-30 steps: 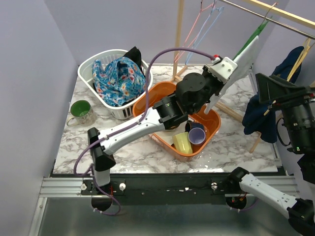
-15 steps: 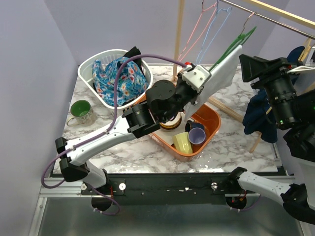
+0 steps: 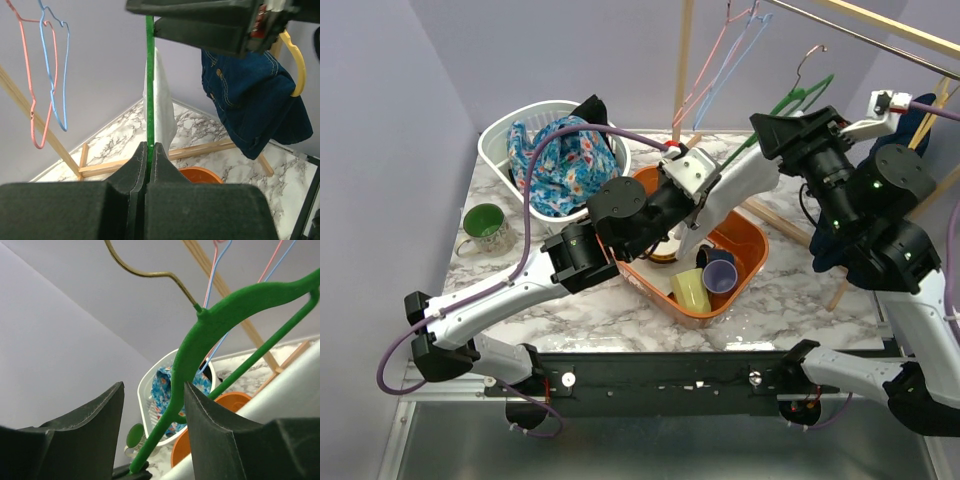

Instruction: Remove the skirt from the hanger

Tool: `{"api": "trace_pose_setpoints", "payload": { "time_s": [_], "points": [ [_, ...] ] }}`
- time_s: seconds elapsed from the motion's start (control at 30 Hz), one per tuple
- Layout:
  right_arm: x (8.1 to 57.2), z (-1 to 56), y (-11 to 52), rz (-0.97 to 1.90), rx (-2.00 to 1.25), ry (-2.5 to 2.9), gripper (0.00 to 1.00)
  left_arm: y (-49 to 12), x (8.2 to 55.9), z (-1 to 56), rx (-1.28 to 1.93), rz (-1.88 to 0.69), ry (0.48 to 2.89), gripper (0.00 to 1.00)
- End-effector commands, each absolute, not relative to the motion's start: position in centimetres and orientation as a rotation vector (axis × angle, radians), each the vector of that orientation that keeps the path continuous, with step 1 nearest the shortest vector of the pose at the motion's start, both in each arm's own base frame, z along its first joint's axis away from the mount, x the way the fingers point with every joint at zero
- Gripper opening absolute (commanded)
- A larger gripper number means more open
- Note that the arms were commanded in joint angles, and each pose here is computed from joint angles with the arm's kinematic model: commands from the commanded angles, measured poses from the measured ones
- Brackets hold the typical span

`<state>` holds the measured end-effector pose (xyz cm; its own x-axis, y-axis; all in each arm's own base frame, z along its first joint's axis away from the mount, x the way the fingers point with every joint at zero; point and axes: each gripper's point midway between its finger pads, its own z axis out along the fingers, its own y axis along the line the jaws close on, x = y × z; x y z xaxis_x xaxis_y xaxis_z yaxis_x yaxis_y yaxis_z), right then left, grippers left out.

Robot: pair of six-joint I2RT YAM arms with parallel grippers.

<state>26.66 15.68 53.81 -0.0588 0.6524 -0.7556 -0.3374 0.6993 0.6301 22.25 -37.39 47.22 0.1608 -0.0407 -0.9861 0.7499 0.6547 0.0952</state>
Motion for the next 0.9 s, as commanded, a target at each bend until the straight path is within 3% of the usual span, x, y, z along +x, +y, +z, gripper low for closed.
{"api": "trace_pose_setpoints", "payload": {
  "time_s": [0.0, 0.17, 0.3, 0.47, 0.6, 0.7, 0.77, 0.83, 0.87],
  "points": [
    [27.5, 53.8, 16.8, 0.904, 0.35, 1.413, 0.59, -36.3, 20.9, 51.1, 0.608, -0.733, 1.19, 0.0],
    [28.2, 53.0, 17.1, 0.899, 0.378, 1.438, 0.58, -36.1, 20.8, 51.1, 0.604, -0.737, 1.188, 0.0],
    [28.7, 52.3, 16.9, 0.875, 0.396, 1.437, 0.48, -35.9, 20.7, 51.1, 0.603, -0.739, 1.183, 0.0],
    [29.1, 51.3, 16.7, 0.834, 0.416, 1.479, 0.58, -35.4, 20.8, 51.3, 0.586, -0.732, 1.178, 0.0],
    [29.3, 51.3, 16.3, 0.812, 0.43, 1.468, 0.6, -35.4, 20.6, 51.5, 0.586, -0.738, 1.175, 0.0],
    [29.2, 51.4, 16.2, 0.822, 0.42, 1.438, 0.47, -35.5, 20.4, 51.4, 0.59, -0.757, 1.174, 0.0],
    [28.9, 52.4, 16.2, 0.851, 0.413, 1.391, 0.31, -35.5, 20.2, 51.0, 0.596, -0.768, 1.177, 0.0],
    [28.8, 52.9, 16.4, 0.869, 0.387, 1.362, 0.01, -35.5, 19.8, 51.1, 0.609, -0.782, 1.17, 0.0],
    [28.5, 53.3, 16.3, 0.877, 0.376, 1.348, 0.01, -35.4, 19.8, 51.1, 0.613, -0.782, 1.171, 0.0]
  ]
}}
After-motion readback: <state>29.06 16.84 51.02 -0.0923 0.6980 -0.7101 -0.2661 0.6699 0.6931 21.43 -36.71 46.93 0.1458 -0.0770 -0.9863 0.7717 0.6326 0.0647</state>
